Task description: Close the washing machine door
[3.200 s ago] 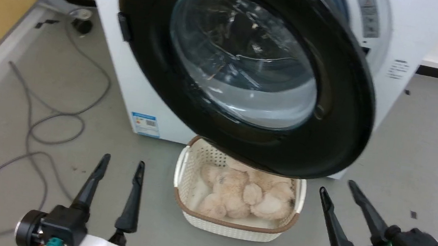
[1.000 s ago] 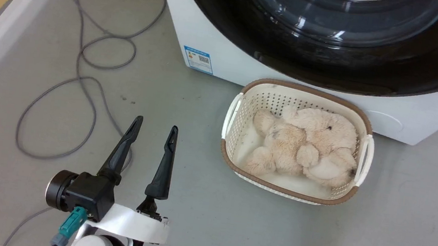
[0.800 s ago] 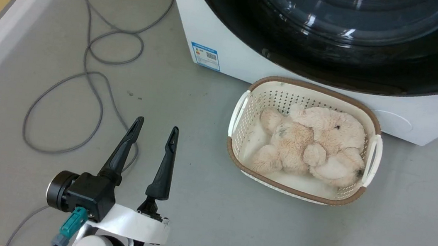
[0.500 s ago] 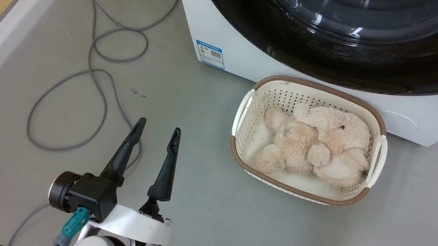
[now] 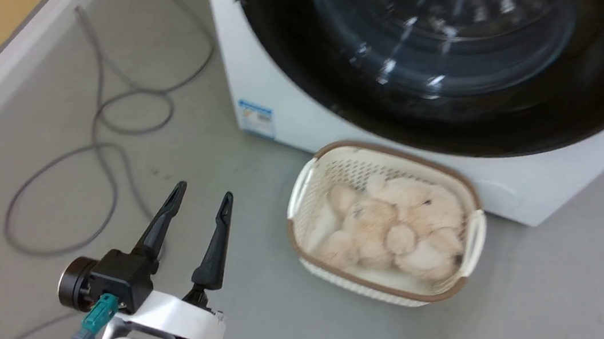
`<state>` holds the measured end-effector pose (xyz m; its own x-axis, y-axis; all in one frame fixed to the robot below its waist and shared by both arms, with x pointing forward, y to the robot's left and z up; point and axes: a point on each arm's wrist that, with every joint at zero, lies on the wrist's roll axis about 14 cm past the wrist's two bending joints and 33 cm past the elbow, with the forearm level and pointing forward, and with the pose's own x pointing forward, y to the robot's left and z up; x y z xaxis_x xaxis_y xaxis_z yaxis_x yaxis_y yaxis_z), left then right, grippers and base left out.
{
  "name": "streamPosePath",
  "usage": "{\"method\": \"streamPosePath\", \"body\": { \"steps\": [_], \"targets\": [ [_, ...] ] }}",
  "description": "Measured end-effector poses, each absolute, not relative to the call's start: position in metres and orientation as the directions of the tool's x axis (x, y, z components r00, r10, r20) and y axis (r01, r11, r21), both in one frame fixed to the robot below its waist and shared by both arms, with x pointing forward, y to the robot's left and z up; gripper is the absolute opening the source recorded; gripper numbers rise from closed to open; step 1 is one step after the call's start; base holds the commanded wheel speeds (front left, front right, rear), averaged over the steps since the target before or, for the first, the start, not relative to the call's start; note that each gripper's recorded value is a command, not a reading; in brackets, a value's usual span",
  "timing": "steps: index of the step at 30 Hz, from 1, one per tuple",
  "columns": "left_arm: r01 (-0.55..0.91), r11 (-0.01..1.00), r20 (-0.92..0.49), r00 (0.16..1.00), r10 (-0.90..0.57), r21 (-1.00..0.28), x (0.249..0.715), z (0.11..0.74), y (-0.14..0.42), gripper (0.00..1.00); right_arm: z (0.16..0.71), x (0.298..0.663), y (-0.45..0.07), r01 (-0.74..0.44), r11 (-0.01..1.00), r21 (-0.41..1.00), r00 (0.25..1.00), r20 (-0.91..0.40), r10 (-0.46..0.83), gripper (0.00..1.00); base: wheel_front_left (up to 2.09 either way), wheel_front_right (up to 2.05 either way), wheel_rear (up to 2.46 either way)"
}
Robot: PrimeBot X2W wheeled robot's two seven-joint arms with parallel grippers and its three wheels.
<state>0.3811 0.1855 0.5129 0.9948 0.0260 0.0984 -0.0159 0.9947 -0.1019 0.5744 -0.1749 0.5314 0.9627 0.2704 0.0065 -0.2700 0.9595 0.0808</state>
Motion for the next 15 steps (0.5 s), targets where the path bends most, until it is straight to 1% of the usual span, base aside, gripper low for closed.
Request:
{"method": "streamPosePath", "body": {
  "steps": [2,5,7,10,15],
  "targets": [
    [-0.003,0.994,0.104,0.995,0.014,-0.106,0.381,0.514,0.181,1.0,0.532,0.557,-0.181,-0.275,0.96,0.045,0.961,0.013,0.275,0.0,0.0,0.0,0.0],
    [0.011,0.994,0.106,0.994,0.0,-0.109,0.381,0.515,0.176,1.0,0.539,0.533,-0.194,-0.257,0.965,0.051,0.966,0.047,0.254,0.0,0.0,0.0,0.0],
    [0.024,0.994,0.105,0.994,-0.013,-0.108,0.381,0.514,0.172,1.0,0.548,0.516,-0.203,-0.235,0.97,0.066,0.97,0.084,0.23,0.0,0.0,0.0,0.0],
    [0.041,0.993,0.108,0.994,-0.029,-0.11,0.381,0.515,0.167,1.0,0.562,0.49,-0.216,-0.197,0.979,0.051,0.971,0.147,0.188,0.0,0.0,0.0,0.0],
    [0.065,0.992,0.112,0.992,-0.053,-0.107,0.38,0.516,0.158,1.0,0.549,0.437,-0.223,-0.128,0.992,0.021,0.979,0.161,0.123,0.0,0.0,0.0,0.0]
  ]
}}
